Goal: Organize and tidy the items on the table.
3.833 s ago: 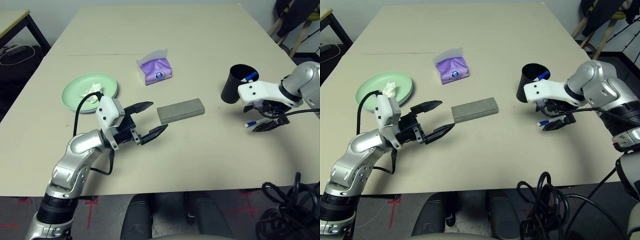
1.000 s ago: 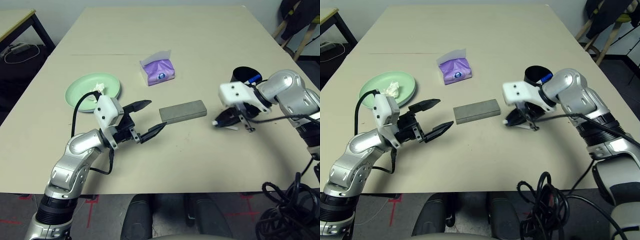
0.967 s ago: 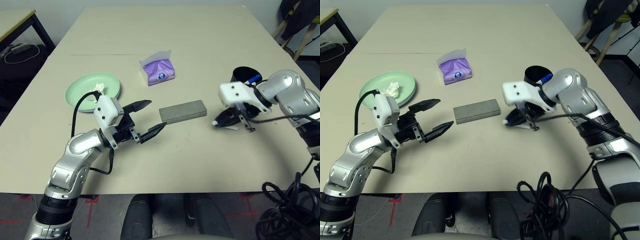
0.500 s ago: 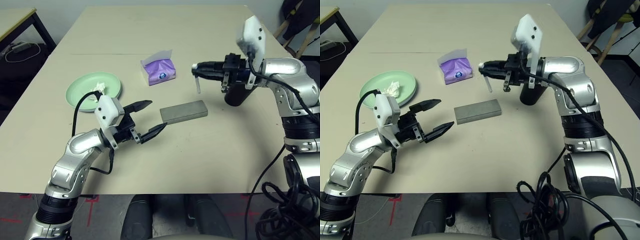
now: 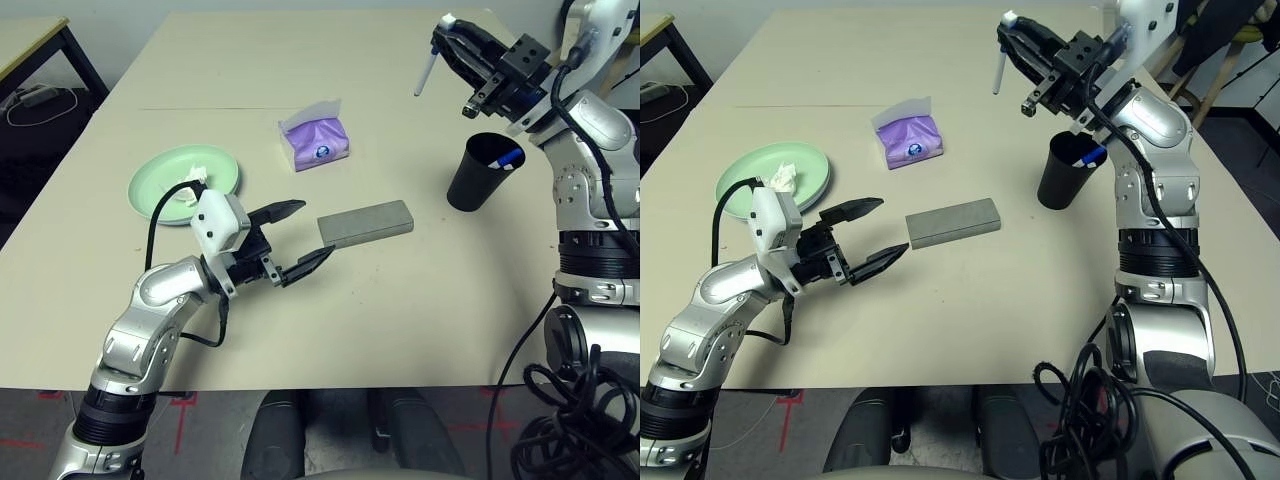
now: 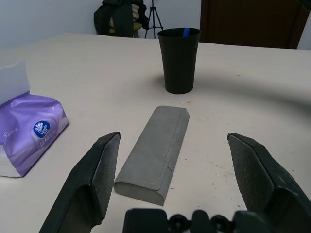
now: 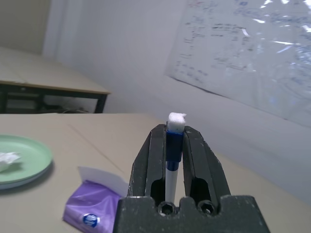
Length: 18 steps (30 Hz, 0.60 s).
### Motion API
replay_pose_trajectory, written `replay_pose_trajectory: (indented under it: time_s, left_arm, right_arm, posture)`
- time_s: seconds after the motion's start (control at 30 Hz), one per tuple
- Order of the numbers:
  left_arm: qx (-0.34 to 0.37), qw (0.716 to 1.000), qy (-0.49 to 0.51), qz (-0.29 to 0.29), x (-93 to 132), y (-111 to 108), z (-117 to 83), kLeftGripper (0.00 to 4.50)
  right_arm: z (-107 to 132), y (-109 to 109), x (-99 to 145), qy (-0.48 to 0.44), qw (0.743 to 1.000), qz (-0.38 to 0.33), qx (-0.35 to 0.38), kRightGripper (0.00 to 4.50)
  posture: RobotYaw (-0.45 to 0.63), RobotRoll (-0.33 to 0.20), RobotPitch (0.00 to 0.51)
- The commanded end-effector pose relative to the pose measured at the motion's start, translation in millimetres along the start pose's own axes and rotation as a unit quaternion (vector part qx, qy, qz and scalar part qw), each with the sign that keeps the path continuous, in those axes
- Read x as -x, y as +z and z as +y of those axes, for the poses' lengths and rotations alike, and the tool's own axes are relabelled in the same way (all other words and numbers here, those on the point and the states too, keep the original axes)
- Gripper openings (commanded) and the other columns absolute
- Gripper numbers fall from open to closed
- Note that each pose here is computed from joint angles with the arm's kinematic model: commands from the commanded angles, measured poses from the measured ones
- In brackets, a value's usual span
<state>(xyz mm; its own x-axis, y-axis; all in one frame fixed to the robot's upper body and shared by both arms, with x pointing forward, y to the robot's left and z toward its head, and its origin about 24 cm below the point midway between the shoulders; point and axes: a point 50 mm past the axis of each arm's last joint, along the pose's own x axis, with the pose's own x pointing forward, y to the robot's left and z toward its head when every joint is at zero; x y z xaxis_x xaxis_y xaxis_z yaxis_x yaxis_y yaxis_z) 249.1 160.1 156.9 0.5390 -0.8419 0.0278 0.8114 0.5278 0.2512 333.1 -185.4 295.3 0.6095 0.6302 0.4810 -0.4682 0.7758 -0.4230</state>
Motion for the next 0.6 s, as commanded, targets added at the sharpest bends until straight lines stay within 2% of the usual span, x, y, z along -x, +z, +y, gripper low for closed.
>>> replay_pose_trajectory:
  time_s: [0.03,0.27,0.6]
  left_arm:
    - [0.000,1.000,-0.007,0.005,-2,-3,0,4.50]
    - [0.001,1.000,-0.012,0.005,-2,-4,0,4.50]
    - [0.001,1.000,-0.015,0.006,-2,-4,0,4.50]
  right_arm:
    - [-13,6,12,-0.044,0.999,-0.002,0.015,0.31]
    - [-23,2,36,-0.085,0.995,0.040,0.026,0.31]
    - [-19,-8,52,-0.110,0.990,0.084,0.015,0.31]
  posture:
    - [0.00,0.000,0.153]
    - [-0.03,0.000,0.162]
    - [-0.03,0.000,0.165]
